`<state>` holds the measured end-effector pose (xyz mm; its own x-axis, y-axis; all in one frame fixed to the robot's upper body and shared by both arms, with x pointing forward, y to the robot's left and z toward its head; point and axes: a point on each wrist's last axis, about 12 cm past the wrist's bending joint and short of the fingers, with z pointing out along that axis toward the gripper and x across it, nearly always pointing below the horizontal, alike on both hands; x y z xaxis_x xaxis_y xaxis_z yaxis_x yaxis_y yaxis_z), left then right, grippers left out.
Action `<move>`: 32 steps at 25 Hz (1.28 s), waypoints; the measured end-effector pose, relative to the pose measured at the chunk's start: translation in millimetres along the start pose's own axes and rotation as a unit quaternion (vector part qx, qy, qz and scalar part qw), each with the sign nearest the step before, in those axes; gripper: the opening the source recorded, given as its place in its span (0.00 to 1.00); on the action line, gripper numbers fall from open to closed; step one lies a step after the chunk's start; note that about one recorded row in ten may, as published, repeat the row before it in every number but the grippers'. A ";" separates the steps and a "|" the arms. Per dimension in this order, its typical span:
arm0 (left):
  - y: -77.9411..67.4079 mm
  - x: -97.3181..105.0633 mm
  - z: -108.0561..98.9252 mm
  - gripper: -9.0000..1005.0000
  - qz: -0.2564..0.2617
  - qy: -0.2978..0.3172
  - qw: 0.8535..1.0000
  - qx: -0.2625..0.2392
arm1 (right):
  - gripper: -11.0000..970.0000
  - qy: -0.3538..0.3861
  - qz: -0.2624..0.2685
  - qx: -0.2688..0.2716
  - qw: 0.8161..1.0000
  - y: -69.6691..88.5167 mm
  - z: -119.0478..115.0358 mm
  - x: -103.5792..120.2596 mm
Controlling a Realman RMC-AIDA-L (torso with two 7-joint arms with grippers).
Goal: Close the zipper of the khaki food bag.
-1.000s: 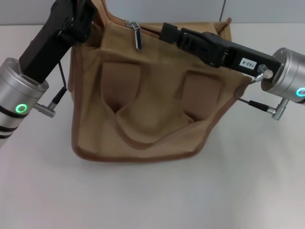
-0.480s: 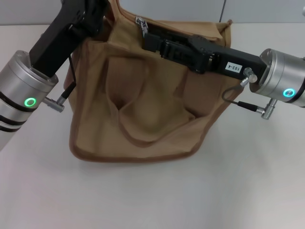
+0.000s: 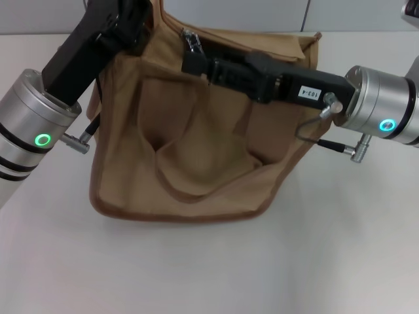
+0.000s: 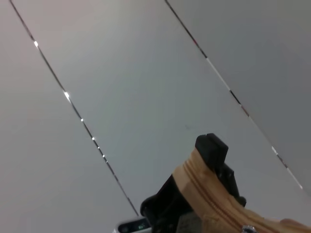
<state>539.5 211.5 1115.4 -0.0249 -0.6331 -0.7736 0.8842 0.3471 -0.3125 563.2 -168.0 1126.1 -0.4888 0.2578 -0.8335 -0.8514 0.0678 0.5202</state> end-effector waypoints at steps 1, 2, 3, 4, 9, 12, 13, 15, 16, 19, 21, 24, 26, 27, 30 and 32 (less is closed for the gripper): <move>0.0 0.0 0.0 0.06 0.000 0.000 1.000 0.000 | 0.45 -0.004 0.003 0.001 1.000 -0.2 -0.1 -0.6; 0.0 0.0 0.0 0.06 0.000 0.000 1.000 0.000 | 0.45 -0.006 0.006 0.002 1.000 -0.4 -0.2 -0.9; 0.0 0.0 0.0 0.06 0.000 0.000 1.000 0.000 | 0.45 -0.007 0.008 0.003 1.000 -0.6 -0.2 -1.1; 0.0 0.0 -0.1 0.06 0.000 0.000 1.000 0.000 | 0.45 -0.007 0.009 0.004 1.000 -0.9 -0.1 -1.0; -0.2 0.0 -0.5 0.06 0.000 0.000 1.000 0.000 | 0.45 -0.002 0.012 0.008 1.000 -2.0 1.0 -0.5; -0.5 0.0 -1.3 0.07 0.000 -0.001 1.000 0.000 | 0.44 0.001 0.000 0.010 1.000 -2.1 0.5 0.5; -0.5 -0.1 -1.6 0.07 0.000 -0.001 1.000 -0.001 | 0.44 0.000 -0.002 0.011 1.000 -2.2 -0.1 0.9; -0.4 -0.3 -2.1 0.07 0.000 -0.001 1.000 -0.001 | 0.41 -0.001 -0.002 0.013 1.000 -2.5 -0.7 1.2; -0.5 -0.4 -2.2 0.07 0.000 -0.001 1.000 -0.001 | 0.38 -0.002 -0.002 0.014 1.000 -2.6 -0.8 1.3; -0.5 -0.4 -2.7 0.07 0.000 -0.001 1.000 -0.001 | 0.28 -0.001 -0.001 0.015 1.000 -2.8 -0.8 1.6; -0.5 -0.6 -2.9 0.07 0.000 -0.002 1.000 -0.002 | 0.14 -0.002 -0.001 0.015 1.000 -2.9 -1.0 1.4; -0.3 -0.8 -3.2 0.07 0.001 -0.002 1.000 -0.003 | 0.03 -0.003 -0.001 0.016 1.000 -3.1 -2.0 0.9; -0.3 -0.8 -3.5 0.07 0.001 -0.002 1.000 -0.003 | 0.02 -0.005 0.001 0.019 1.000 -3.5 -3.5 0.2; -0.3 -0.9 -3.7 0.07 0.001 -0.003 1.000 -0.004 | 0.01 -0.007 0.002 0.020 1.000 -3.8 -4.9 0.0; -0.1 -1.4 -5.1 0.07 0.002 -0.004 1.000 -0.006 | 0.01 -0.010 0.005 0.026 1.000 -3.8 -10.1 0.9; 0.1 -2.5 -6.4 0.07 0.004 -0.005 1.000 -0.007 | 0.01 -0.012 0.010 0.028 0.999 -3.4 -12.5 1.3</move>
<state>536.7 217.6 1113.7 -0.0121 -0.6374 -0.7704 0.8778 0.3622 -0.3135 563.1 -180.0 1121.0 -0.5007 0.2823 -0.8183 -0.8290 0.1159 0.5472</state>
